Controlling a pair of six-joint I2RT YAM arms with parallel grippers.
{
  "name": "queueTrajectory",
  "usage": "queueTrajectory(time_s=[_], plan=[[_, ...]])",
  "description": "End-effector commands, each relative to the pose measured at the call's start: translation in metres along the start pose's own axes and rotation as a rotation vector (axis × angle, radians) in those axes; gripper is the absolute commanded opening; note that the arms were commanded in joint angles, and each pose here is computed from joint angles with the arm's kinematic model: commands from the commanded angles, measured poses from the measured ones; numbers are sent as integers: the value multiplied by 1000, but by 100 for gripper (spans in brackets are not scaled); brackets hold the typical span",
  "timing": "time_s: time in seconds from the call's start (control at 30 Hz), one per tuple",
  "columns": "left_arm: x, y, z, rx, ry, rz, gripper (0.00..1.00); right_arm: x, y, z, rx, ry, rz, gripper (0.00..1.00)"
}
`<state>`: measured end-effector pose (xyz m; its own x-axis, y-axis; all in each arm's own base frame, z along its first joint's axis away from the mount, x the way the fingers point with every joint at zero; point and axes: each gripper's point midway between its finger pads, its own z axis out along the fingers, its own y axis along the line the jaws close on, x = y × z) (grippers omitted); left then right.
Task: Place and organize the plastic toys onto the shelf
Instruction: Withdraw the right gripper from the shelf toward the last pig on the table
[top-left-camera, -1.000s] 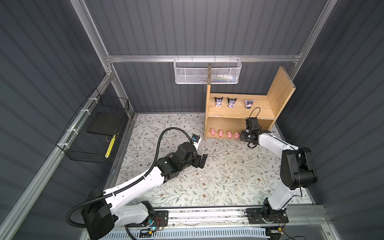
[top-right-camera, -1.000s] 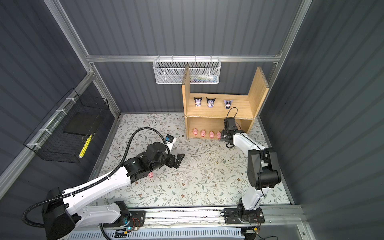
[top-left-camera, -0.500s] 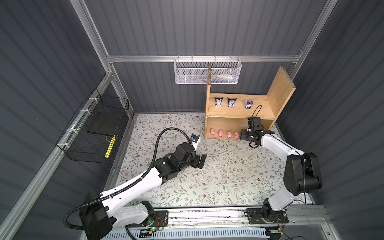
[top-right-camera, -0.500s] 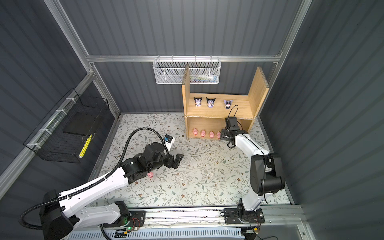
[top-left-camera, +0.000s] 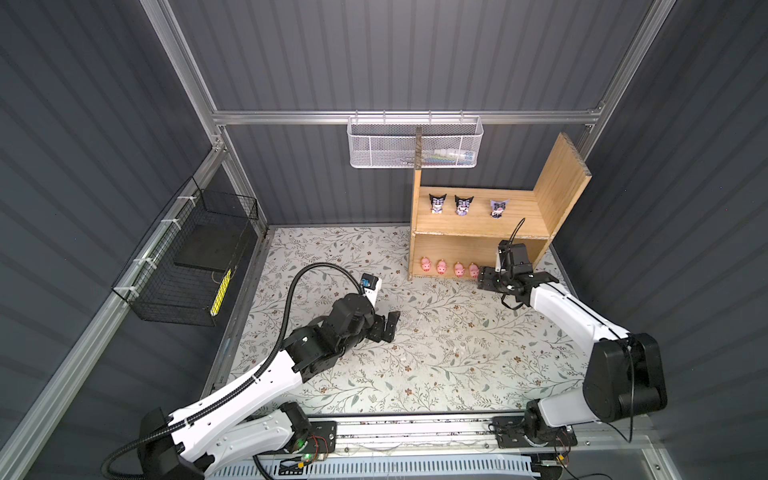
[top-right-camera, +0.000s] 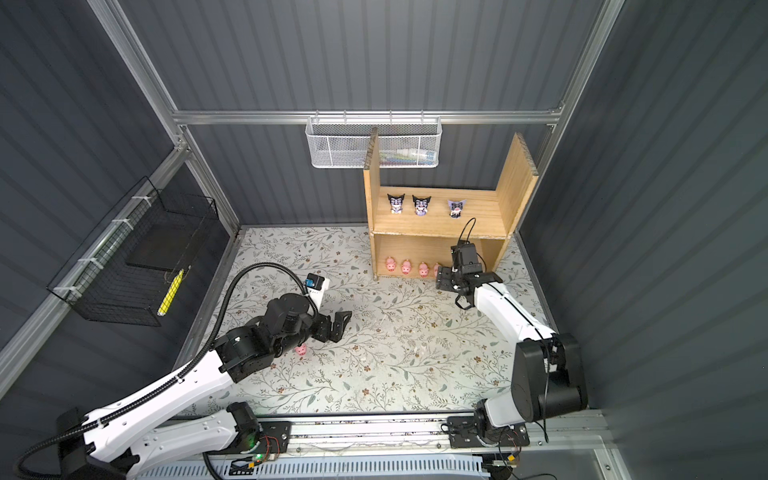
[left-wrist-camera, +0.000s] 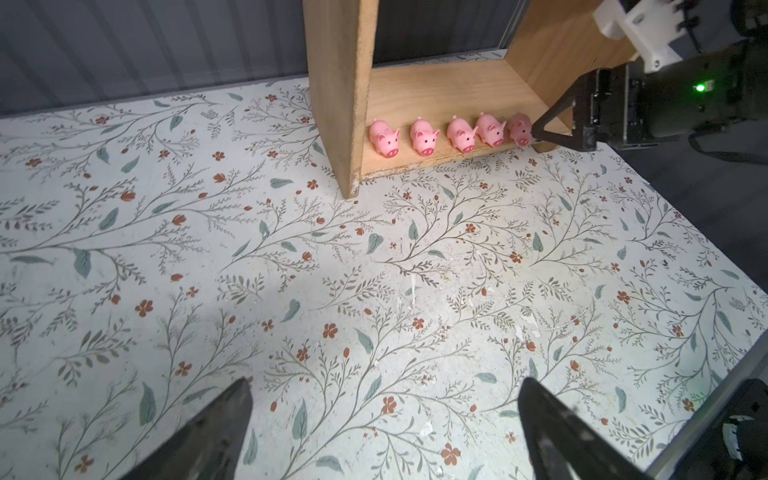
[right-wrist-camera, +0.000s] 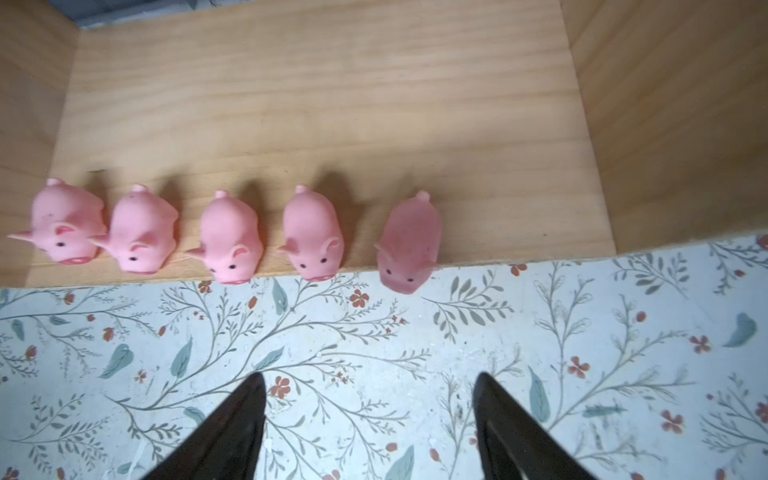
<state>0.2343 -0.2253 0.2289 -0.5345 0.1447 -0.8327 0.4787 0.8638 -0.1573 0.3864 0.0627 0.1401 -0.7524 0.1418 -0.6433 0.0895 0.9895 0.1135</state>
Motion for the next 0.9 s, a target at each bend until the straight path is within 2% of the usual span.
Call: queueTrajectory(time_s=[0.0,0.2,0.4,0.47,0.6,0.77,0.87], plan=[[21,19,-10,-61,43,-55,100,16,15,-20,-37,-4,-15,82],[27,35,-39,-91,21,-125,100,54,55,-63,-113,-42,-101,89],[32,53,-69,-138,-5,-216,100,97,116,-97,-297,-127,-154,88],[35,57,-76,-148,-9,-238,100,117,142,-103,-395,-153,-169,87],[36,64,-90,-159,-20,-274,100,148,182,-106,-486,-212,-226,85],[37,71,-104,-178,-32,-307,100,185,247,-97,-523,-222,-387,81],[39,76,-111,-191,-33,-321,100,206,281,-89,-570,-216,-441,81]])
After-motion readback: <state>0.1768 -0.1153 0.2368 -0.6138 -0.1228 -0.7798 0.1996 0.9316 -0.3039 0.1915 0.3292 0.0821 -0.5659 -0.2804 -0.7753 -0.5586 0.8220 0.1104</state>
